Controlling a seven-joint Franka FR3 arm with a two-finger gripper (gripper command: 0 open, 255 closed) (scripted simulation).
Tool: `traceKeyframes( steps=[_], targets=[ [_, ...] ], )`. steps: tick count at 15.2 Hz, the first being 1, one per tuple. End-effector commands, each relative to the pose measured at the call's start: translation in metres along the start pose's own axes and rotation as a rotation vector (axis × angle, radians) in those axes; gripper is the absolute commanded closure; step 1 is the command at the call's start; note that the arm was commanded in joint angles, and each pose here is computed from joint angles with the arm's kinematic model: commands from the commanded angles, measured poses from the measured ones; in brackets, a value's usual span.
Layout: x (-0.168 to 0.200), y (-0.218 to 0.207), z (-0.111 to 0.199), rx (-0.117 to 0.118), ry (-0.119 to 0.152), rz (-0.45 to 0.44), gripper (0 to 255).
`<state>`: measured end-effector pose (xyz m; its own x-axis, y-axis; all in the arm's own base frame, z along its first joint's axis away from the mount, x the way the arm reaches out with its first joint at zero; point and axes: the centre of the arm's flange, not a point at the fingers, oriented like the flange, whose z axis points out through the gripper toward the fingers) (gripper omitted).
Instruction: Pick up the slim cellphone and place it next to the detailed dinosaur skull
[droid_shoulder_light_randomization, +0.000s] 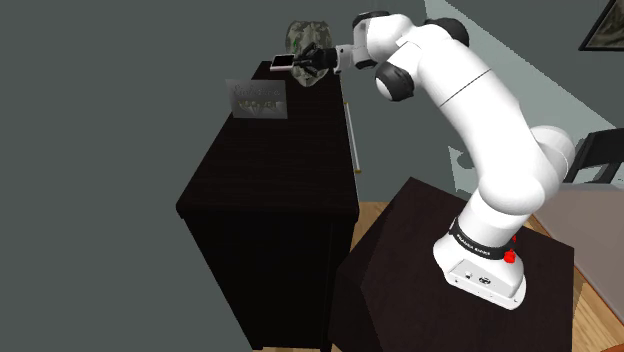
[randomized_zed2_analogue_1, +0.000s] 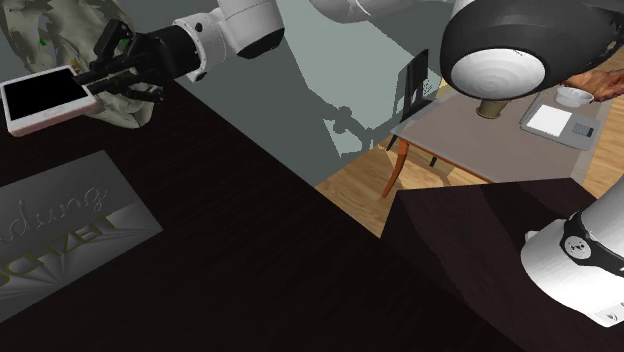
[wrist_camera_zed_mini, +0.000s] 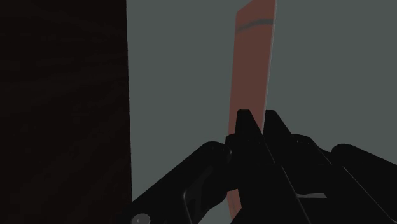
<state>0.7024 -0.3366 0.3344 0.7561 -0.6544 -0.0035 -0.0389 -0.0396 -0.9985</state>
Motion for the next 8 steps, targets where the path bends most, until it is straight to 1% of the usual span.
traceKeyframes(
  steps=[1, 8],
  targets=[
    [0.0, 0.01, 0.001, 0.0, 0.0, 0.0, 255],
    [0.0, 0.047, 0.003, 0.0, 0.0, 0.0, 255]
  ],
)
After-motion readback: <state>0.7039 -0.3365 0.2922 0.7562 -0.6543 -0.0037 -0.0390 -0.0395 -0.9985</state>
